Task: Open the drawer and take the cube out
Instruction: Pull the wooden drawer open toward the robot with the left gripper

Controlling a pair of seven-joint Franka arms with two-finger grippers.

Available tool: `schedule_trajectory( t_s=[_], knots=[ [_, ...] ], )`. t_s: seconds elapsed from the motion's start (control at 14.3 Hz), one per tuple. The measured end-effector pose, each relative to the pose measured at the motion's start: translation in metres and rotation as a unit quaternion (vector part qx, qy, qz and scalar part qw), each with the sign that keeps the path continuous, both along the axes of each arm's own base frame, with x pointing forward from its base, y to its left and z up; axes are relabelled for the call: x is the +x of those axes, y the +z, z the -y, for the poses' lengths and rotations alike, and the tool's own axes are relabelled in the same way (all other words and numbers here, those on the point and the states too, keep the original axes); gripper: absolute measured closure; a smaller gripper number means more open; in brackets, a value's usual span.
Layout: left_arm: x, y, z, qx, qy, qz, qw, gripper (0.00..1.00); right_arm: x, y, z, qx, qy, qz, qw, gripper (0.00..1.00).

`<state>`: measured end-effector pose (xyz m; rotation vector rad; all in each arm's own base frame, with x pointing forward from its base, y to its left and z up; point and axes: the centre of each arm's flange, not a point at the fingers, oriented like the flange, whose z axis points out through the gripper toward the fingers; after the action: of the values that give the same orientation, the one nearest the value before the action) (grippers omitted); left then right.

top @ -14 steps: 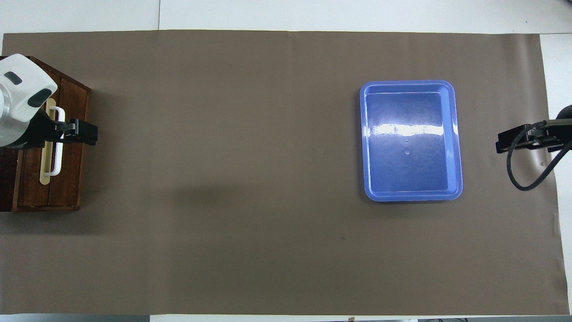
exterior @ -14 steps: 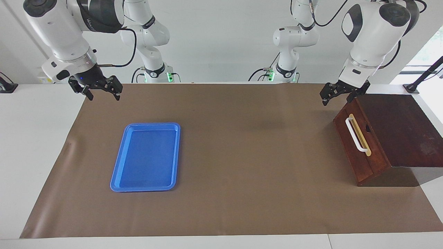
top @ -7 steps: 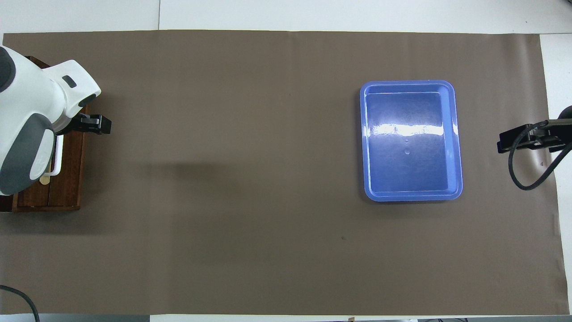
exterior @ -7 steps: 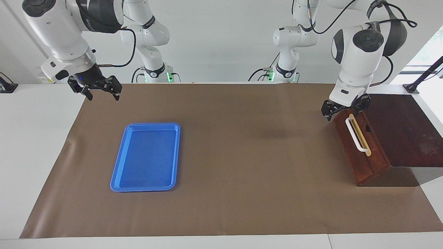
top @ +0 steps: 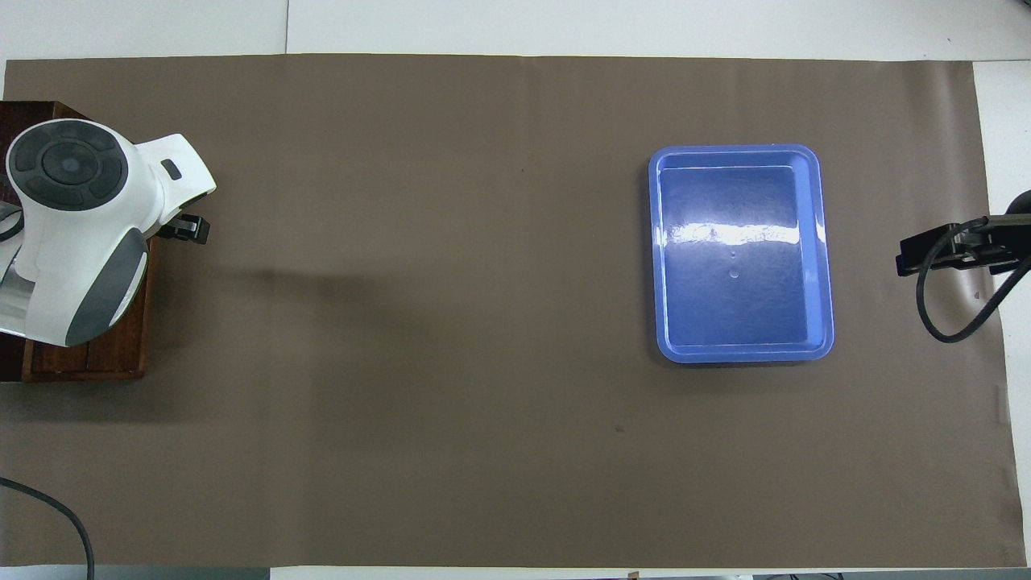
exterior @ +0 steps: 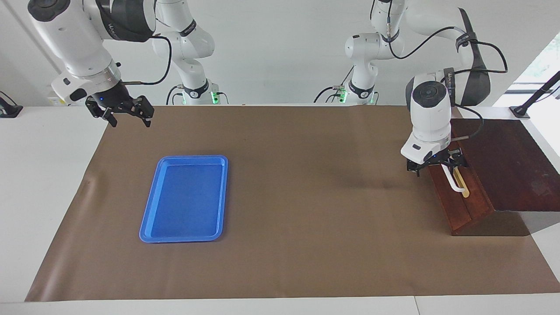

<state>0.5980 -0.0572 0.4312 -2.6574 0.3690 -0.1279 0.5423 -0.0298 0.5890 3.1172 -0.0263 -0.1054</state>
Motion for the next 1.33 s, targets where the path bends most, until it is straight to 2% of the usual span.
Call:
schedule_trajectory(
  t_s=[0.21,0.42,1.33],
  knots=[
    [-0.001,-0.022,-0.017,-0.003,-0.001,0.002,1.000,0.00,0.000,0.000,0.000,0.000,0.000,0.000,1.000,0.00],
    [0.002,-0.044,-0.026,0.020,-0.016,-0.005,1.000,0.00,0.000,0.000,0.000,0.000,0.000,0.000,1.000,0.00],
    [0.006,-0.050,-0.029,0.019,-0.001,0.010,1.000,0.00,0.000,0.000,0.000,0.000,0.000,0.000,1.000,0.00]
  ],
)
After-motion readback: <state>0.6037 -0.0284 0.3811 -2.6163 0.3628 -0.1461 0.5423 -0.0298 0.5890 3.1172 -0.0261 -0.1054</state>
